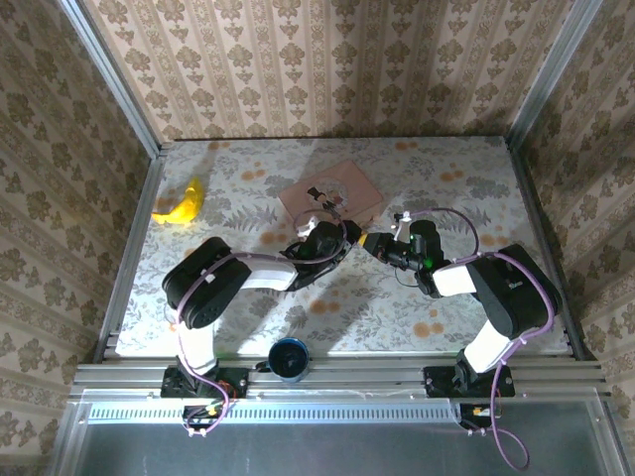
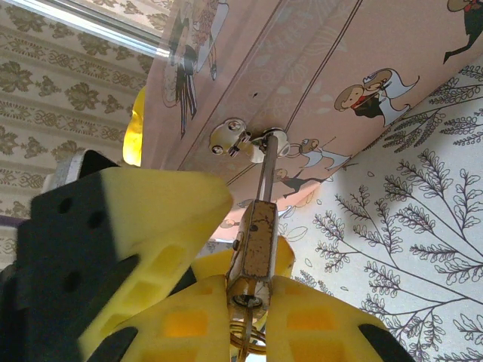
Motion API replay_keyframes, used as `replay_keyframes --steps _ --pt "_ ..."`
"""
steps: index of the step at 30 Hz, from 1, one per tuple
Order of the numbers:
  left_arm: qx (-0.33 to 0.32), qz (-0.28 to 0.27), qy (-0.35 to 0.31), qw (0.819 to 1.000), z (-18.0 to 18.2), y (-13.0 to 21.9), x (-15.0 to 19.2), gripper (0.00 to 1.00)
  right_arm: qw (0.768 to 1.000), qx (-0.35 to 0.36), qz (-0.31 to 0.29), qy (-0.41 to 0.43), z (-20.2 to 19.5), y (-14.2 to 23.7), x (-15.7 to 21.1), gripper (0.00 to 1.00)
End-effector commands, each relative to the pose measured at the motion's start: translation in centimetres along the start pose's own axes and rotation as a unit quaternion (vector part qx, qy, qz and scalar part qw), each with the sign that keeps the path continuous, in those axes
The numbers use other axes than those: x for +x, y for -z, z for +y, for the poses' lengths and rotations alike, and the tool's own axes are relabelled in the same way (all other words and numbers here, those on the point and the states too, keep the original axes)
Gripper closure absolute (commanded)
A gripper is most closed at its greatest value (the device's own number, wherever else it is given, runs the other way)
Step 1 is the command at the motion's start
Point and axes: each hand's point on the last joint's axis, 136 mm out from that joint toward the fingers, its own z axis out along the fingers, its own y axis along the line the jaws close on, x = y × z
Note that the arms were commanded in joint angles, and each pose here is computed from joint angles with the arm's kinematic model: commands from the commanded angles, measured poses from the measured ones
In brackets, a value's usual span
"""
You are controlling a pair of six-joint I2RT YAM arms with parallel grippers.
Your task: Unlock the padlock with the key
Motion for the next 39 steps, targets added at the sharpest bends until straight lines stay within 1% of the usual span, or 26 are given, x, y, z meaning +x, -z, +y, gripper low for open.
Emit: replay_keyframes --steps 1,3,4,8,14,19,21,24,26,29,31,32,36,39 --pt "0.061 -0.059 0.010 0.996 -2.6 0.1 -1.7 0.32 0.999 -0.009 -0.030 0.011 1.1 -0.2 -2.0 0.99" --pt "0.067 -0.064 0.014 0.996 -2.8 -0.1 -1.9 0.34 0.999 -0.009 -0.029 0.010 1.0 -0.2 -1.9 0.98" --pt "0.068 -0.064 0.015 0.996 -2.8 -0.3 -1.9 0.37 1.000 -0.008 -0.028 0.010 0.9 -0.2 -1.9 0.99" --pt "0.067 -0.052 0.029 0.996 -2.4 -1.0 -1.4 0.45 1.000 -0.010 -0.028 0.009 1.0 -0.3 -1.9 0.98" --pt "0.056 -0.033 0.048 0.997 -1.3 -1.7 -0.5 0.45 1.000 -0.014 -0.025 0.008 1.1 -0.5 -1.8 0.99" --pt "0.064 -0.015 0.042 0.997 -1.9 -2.3 0.4 0.46 1.000 -0.013 -0.022 0.008 1.0 -0.7 -1.7 0.99" --pt "0.069 -0.006 0.041 0.997 -2.4 -2.6 0.9 0.48 1.000 -0.013 -0.019 0.007 1.0 -0.9 -1.6 0.99" --pt "0.072 -0.002 0.044 0.996 -2.4 -2.9 1.1 0.59 1.000 -0.015 -0.017 0.006 1.0 -1.1 -1.4 0.99" --pt "0.076 -0.003 0.047 0.996 -2.3 -3.0 1.1 0.68 1.000 -0.016 -0.014 0.006 1.0 -1.1 -1.2 0.99" --pt "0.080 -0.004 0.049 0.996 -2.2 -3.0 1.1 0.84 1.000 -0.014 -0.012 0.006 0.9 -1.1 -1.1 0.99" --pt "0.080 -0.004 0.049 0.996 -2.0 -2.9 1.2 0.97 1.000 -0.010 -0.010 0.007 0.7 -1.0 -0.9 0.98" --pt "0.078 -0.004 0.048 0.996 -1.9 -2.8 1.2 1.00 1.000 -0.008 -0.009 0.008 0.7 -1.0 -0.9 0.98" --pt "0.076 -0.001 0.040 0.996 -1.6 -2.5 1.3 1.00 1.000 0.010 -0.004 0.015 0.4 -0.7 -0.8 0.89" --pt "0.072 0.000 0.029 0.997 -1.5 -2.1 1.2 1.00 0.999 0.027 0.002 0.026 0.2 -0.2 -0.6 0.73"
